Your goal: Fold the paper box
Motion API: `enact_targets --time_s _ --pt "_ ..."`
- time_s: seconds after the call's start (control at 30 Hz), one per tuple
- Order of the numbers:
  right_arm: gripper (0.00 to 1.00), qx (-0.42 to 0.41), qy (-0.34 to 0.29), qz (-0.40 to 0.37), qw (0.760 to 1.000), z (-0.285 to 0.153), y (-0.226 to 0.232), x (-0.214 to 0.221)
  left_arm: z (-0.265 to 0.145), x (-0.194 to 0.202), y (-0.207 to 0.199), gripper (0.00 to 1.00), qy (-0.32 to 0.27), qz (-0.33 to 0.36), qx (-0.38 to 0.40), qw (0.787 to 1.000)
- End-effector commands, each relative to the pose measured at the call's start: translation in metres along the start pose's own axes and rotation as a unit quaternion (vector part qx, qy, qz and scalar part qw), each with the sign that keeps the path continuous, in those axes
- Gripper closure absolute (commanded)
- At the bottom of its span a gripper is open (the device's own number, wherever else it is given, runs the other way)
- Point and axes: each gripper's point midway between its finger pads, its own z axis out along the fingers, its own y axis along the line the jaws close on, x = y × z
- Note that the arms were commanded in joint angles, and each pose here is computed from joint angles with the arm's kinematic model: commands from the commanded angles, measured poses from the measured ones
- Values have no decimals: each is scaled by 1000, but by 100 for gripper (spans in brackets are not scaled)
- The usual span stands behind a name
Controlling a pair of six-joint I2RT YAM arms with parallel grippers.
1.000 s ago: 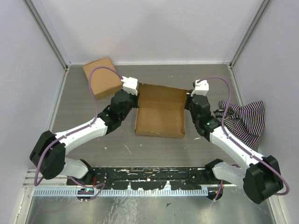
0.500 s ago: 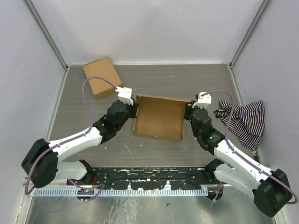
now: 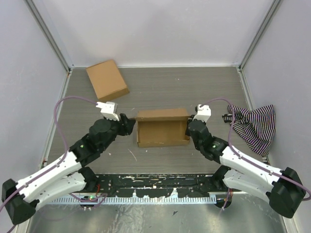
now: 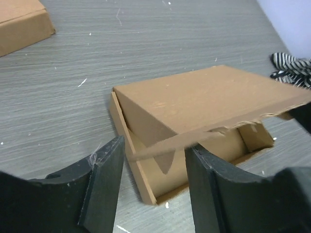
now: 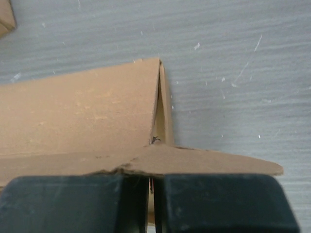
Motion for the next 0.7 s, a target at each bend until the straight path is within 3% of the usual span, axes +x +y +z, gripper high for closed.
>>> enact_targets --time_s 0.0,0.23,0.4,0.53,0.67 --pt "90 48 59 -15 997 -7 -18 41 -28 11 18 41 25 -18 -23 999" --pt "43 -1 139 2 990 -42 0 55 -54 12 27 40 47 -43 -39 997" --pt "30 -86 187 40 978 -87 14 48 -49 5 21 40 50 -44 -38 997" --pt "20 -106 131 89 982 -105 13 5 -34 15 19 39 74 -33 -51 995" --pt "8 -32 78 54 995 -87 -2 -24 -14 28 19 35 92 -20 -67 993"
